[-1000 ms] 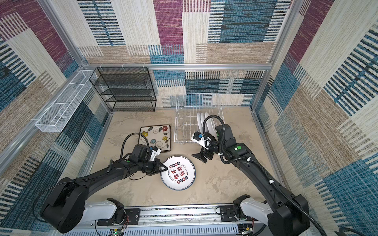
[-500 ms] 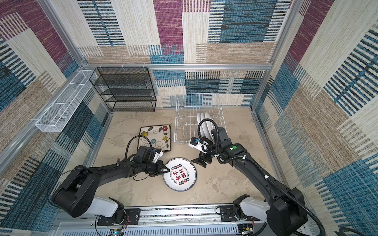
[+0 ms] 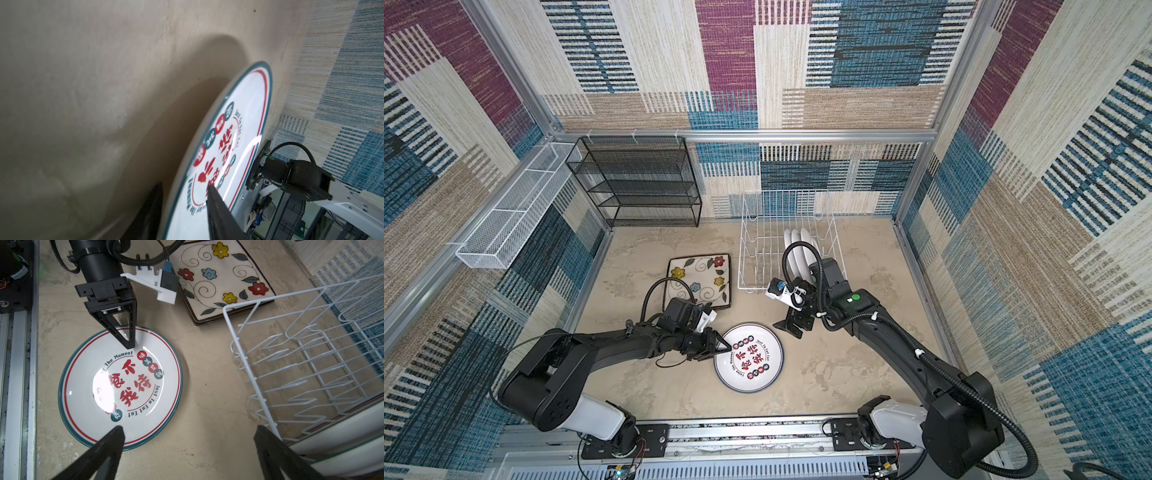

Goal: Unload the plates from the dish rack
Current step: Place the plate at the bottom-center of the table.

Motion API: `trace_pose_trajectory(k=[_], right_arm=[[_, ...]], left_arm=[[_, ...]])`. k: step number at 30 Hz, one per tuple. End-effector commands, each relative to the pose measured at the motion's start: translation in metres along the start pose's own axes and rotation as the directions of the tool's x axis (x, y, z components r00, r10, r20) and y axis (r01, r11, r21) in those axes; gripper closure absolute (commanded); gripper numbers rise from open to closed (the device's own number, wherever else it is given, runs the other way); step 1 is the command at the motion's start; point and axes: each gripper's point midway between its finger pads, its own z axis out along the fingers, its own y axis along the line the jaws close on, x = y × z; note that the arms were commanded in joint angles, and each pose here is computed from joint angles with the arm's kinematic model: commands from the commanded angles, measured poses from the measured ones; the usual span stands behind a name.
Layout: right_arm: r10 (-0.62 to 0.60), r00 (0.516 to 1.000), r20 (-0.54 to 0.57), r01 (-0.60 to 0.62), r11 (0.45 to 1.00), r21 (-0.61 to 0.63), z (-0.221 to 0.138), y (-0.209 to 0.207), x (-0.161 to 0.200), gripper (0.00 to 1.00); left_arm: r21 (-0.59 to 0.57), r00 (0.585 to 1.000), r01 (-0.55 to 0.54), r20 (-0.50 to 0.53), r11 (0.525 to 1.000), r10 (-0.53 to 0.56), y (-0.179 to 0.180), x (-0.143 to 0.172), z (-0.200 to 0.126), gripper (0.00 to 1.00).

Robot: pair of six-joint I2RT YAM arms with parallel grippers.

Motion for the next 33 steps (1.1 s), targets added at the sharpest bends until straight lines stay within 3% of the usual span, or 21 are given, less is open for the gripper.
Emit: trace_pose_trajectory(k=[1,10,16,25,33], right_arm=[[-0.024,1.0,0.014,0.023,0.999,0.043,0.0,-0.007,-0.003,0.0],[-0.053,0.998,0.031,0.05,0.994,0.092,-0.002,-0.017,-0.009,0.0],[-0.095,0.994,0.056,0.079,0.969,0.235,-0.012,-0.039,-0.018,0.0],[-0.023,0.994,0.109,-0.03,0.887,0.461,-0.041,-0.076,-0.03,0.0],[0.034,0.984,0.178,-0.122,0.849,0.514,-0.06,-0.089,-0.038,0.0]], left_arm=[[-0.046,1.0,0.023,0.005,0.999,-0.022,0.008,-0.001,0.0,0.51],[-0.131,0.999,0.0,0.047,0.991,0.006,0.009,-0.007,-0.016,0.36],[-0.176,0.991,-0.081,0.087,0.981,0.098,-0.011,-0.017,-0.043,0.32],[-0.246,0.934,-0.263,0.179,0.933,0.31,-0.08,-0.057,-0.105,0.31],[-0.205,0.854,-0.377,0.301,0.903,0.425,-0.155,-0.102,-0.14,0.31]])
